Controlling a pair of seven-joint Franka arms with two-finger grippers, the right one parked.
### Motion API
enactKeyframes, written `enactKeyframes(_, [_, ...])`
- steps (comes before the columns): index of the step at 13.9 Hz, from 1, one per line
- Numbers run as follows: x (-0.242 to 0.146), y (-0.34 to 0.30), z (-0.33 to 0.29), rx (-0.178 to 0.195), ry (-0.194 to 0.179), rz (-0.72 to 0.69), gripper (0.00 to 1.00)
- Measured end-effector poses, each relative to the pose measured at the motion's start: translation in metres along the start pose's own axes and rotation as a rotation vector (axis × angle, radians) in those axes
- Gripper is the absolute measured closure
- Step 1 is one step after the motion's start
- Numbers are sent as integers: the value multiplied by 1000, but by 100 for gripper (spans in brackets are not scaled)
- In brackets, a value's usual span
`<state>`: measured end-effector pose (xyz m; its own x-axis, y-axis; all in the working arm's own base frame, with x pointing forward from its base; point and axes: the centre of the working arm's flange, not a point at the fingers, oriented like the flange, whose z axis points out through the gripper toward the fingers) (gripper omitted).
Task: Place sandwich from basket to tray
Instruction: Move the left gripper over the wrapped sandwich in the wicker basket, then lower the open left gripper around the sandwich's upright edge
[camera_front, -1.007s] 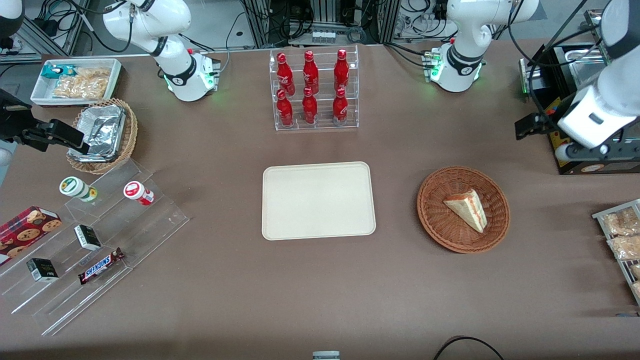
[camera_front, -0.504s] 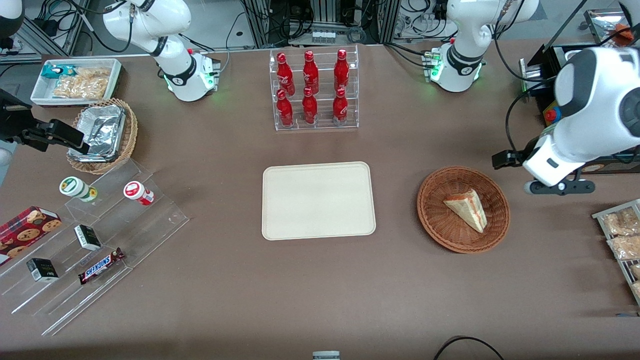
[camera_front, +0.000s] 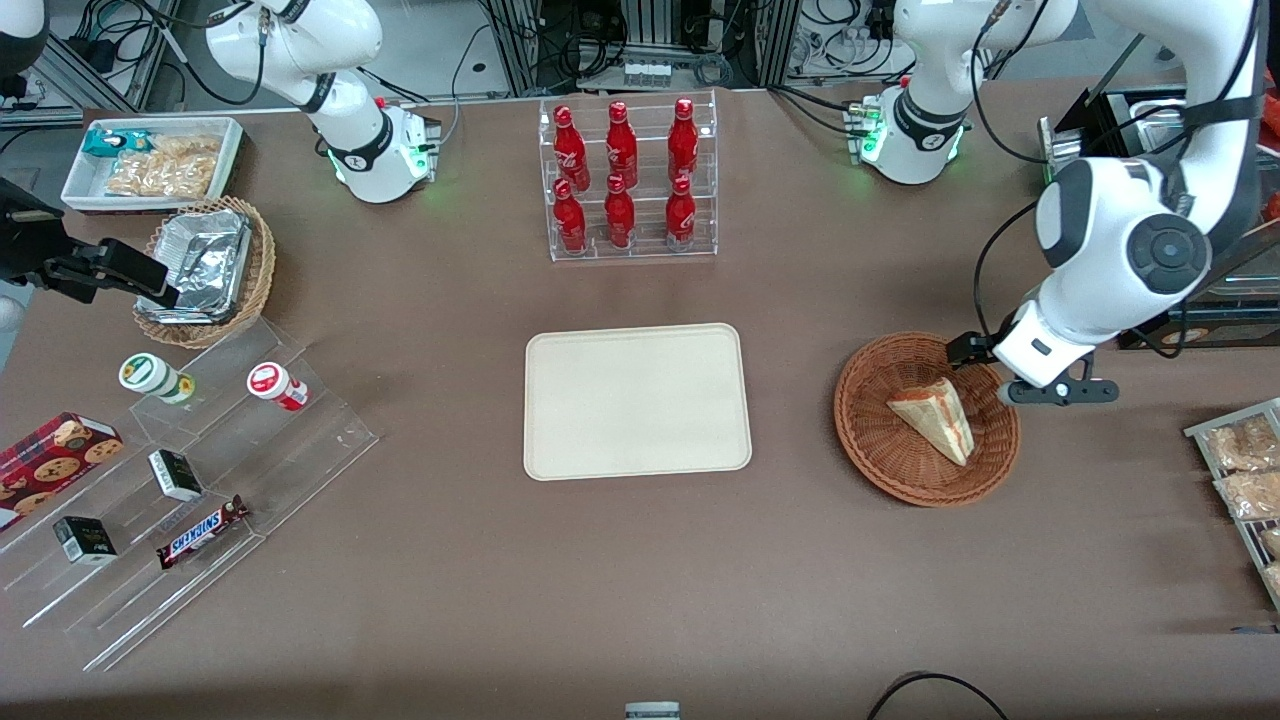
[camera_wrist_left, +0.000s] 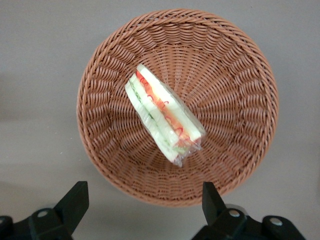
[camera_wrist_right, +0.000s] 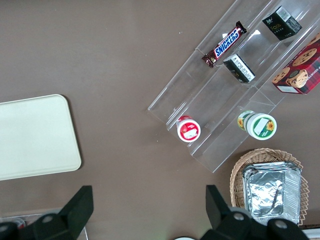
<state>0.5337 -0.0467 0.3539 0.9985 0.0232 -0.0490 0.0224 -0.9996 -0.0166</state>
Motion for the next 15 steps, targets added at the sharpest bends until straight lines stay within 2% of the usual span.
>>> enactKeyframes(3, [-4,0,10,-4,19,-148,0])
enactKeyframes(9, [-13,2,31,-54,117,-600,0])
enactKeyframes(15, [-14,24,49,-98,123,-985,0])
